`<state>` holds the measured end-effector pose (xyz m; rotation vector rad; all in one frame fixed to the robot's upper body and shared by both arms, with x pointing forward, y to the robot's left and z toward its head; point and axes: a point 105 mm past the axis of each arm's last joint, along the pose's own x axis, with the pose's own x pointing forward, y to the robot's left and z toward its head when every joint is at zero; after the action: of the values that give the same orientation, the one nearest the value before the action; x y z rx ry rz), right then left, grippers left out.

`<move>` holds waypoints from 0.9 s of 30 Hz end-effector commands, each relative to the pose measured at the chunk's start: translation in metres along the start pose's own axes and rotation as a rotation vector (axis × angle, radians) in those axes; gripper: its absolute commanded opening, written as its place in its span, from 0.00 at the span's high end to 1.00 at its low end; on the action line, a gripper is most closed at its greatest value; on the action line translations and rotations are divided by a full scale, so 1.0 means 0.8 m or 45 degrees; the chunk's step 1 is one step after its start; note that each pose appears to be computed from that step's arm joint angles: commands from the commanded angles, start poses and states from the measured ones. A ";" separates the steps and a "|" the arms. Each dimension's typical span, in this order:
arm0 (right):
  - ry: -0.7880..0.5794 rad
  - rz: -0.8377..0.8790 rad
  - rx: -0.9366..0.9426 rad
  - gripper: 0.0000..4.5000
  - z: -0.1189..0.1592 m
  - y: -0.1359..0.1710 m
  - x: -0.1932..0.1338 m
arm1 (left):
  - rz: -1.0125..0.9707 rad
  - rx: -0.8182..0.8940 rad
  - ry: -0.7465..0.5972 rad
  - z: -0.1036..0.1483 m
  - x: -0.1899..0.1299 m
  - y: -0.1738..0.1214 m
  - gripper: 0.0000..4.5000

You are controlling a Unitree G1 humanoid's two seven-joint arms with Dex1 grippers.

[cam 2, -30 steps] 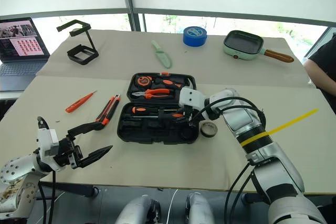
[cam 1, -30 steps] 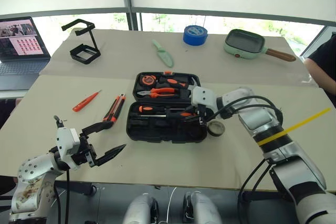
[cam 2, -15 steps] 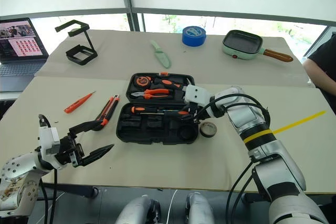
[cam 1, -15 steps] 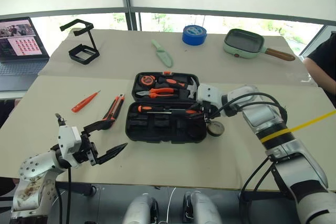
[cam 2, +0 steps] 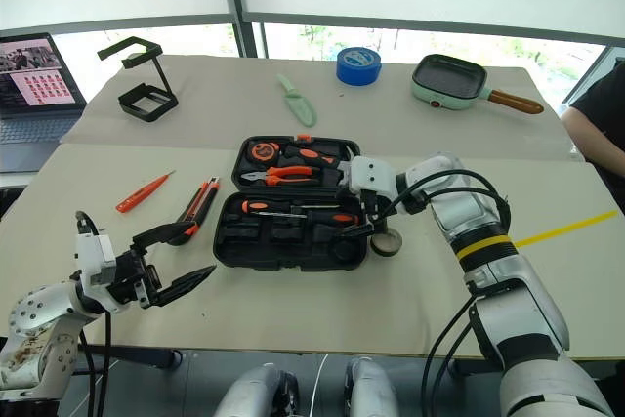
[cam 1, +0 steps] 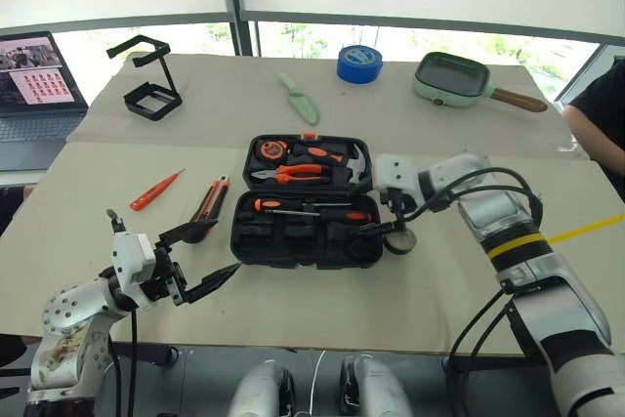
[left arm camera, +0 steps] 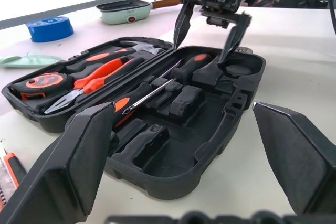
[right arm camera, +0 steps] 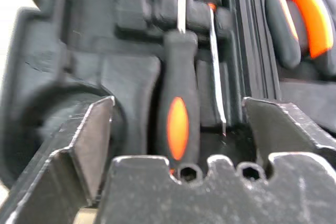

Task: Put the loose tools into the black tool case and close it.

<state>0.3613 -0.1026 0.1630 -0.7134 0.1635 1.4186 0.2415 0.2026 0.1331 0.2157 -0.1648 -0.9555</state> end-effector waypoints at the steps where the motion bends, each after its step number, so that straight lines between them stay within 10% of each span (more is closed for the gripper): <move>1: -0.311 -0.005 0.042 0.14 0.044 -0.009 -0.011 | 0.015 0.033 -0.021 0.002 0.000 -0.001 0.00; 13: -0.225 -0.087 -0.028 1.00 -0.011 0.007 0.062 | 0.034 0.021 -0.030 0.000 0.007 -0.003 0.00; 27: -0.204 -0.114 0.161 1.00 -0.013 0.000 0.079 | 0.134 0.005 -0.068 0.006 -0.002 0.007 0.00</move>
<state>0.3751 -0.0553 0.1187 -0.5664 0.0817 1.3802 0.2445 0.2011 0.1253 0.1844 -0.1650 -0.8978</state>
